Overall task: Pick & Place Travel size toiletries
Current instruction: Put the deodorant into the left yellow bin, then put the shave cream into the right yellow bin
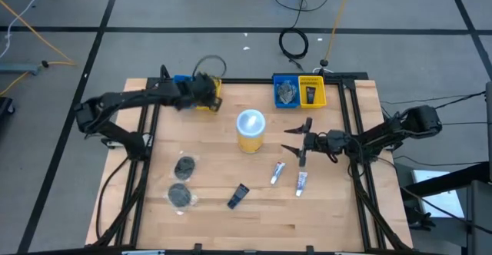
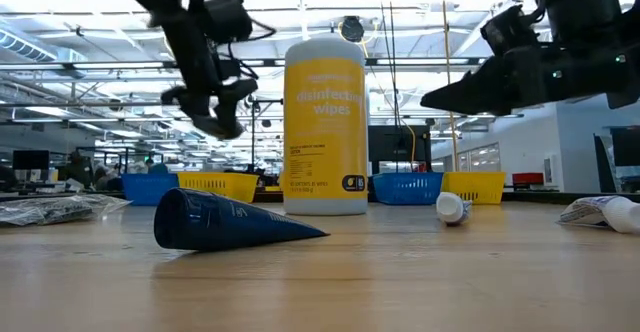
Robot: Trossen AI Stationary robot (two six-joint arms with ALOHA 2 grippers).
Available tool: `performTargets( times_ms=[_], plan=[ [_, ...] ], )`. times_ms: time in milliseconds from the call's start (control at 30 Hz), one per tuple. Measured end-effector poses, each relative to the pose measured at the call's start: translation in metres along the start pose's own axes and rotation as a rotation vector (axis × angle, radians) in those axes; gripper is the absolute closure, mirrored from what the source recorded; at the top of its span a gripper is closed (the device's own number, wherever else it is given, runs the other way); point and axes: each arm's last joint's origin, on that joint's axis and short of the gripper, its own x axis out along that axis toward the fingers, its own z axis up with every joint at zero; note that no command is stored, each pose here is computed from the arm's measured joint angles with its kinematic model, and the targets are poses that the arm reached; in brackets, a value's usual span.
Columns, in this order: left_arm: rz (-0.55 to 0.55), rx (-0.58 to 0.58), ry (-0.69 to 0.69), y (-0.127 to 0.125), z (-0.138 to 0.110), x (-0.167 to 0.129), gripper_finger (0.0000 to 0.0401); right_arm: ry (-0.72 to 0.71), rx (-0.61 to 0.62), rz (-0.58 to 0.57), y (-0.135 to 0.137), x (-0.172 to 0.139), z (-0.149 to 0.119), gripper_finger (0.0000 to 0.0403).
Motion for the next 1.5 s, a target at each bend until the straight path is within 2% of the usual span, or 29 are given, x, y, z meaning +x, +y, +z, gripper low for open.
performTargets(
  times_ms=[67,233,467,633,1100,1333,1500],
  plan=[
    [-0.012,-0.02,0.009,0.009,0.006,0.012,0.0191,0.002,-0.005,-0.023,-0.004,0.001,-0.001,0.0152],
    [0.051,-0.044,0.07,0.026,0.008,0.042,0.019,0.007,-0.008,-0.077,-0.015,0.003,-0.002,0.0152],
    [0.097,-0.075,0.109,0.036,0.005,0.083,0.0188,0.013,0.001,-0.113,-0.021,0.004,-0.003,0.0152],
    [0.119,-0.096,0.124,0.042,0.003,0.101,0.0188,0.013,-0.002,-0.112,-0.021,0.004,-0.003,0.0152],
    [0.1,-0.127,0.138,0.048,0.004,0.107,0.018,-0.007,-0.007,-0.116,-0.022,0.004,-0.001,0.0152],
    [0.025,-0.147,0.159,0.051,0.005,0.108,0.0116,-0.007,-0.008,-0.116,-0.022,0.004,-0.001,0.0151],
    [-0.02,-0.156,0.14,0.054,0.011,0.096,0.0074,-0.007,-0.008,-0.117,-0.022,0.004,-0.001,0.0152]
  ],
)
